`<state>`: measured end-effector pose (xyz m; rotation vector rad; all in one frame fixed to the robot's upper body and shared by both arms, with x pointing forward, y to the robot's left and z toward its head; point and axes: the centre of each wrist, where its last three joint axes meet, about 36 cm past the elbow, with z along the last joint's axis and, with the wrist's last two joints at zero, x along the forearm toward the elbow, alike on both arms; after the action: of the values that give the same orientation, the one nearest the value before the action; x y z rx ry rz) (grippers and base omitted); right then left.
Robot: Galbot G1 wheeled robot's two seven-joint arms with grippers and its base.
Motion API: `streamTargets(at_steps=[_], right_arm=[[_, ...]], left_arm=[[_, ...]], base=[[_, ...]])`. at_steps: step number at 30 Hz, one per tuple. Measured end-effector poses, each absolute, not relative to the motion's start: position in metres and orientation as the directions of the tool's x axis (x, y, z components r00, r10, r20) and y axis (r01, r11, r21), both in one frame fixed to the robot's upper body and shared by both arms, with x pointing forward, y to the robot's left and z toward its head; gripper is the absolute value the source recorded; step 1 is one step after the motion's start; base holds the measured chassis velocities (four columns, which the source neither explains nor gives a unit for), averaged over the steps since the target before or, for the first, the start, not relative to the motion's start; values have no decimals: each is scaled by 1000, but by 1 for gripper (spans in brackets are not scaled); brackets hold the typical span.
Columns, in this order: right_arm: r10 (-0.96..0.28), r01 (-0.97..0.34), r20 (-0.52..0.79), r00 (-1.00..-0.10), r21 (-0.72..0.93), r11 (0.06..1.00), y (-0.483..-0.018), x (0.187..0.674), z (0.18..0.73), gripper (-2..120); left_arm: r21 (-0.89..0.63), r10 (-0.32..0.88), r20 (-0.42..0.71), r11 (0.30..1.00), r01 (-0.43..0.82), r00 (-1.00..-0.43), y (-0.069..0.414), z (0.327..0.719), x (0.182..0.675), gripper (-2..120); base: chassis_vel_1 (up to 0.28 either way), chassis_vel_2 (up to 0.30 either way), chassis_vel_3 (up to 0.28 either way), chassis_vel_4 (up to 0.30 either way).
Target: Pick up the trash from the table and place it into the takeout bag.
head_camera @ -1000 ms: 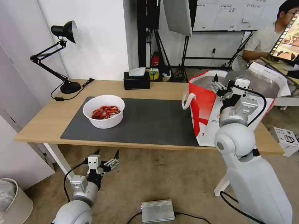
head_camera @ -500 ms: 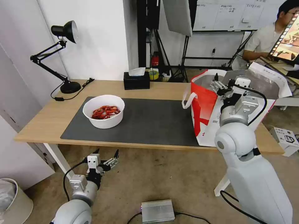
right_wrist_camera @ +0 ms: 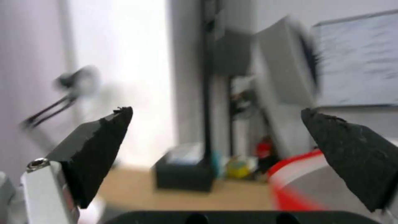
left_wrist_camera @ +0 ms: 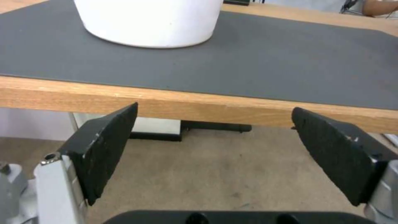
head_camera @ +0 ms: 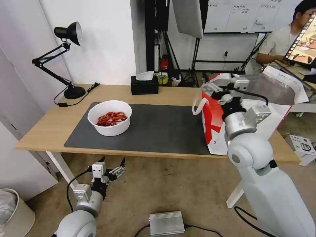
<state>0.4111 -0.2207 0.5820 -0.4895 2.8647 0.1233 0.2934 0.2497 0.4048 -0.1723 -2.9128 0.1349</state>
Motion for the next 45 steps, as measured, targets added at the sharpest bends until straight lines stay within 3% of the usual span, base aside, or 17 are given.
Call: streamTargets(at_steps=[2,5,8,12,18,32,45], right_arm=[[-353,-369,-215,-911,41,928,-222,407,580,100],[-445,-447,-56,-894,45,893,-228,385,570,100],[-461,-460,33,-887,38,887,-229,374,563,100],[-439,-440,189,-879,38,897,-226,351,546,100],[-390,-395,283,-876,40,918,-222,329,524,100],[-240,-273,371,-897,-38,961,-216,288,490,100],[-185,-216,410,-893,-29,976,-209,274,479,100]], left_arm=[[-104,126,212,989,106,-969,250,405,293,100],[-106,129,211,988,108,-969,250,405,293,100],[-111,130,211,988,108,-969,251,405,294,100],[-113,134,206,987,113,-969,254,406,295,100],[-114,138,201,987,117,-970,255,407,295,100],[-118,144,192,985,123,-971,255,407,297,100],[-114,143,185,986,123,-972,256,409,296,100]], base=[[0,0,0,0],[0,0,0,0],[0,0,0,0],[0,0,0,0],[0,0,0,0],[0,0,0,0],[0,0,0,0]])
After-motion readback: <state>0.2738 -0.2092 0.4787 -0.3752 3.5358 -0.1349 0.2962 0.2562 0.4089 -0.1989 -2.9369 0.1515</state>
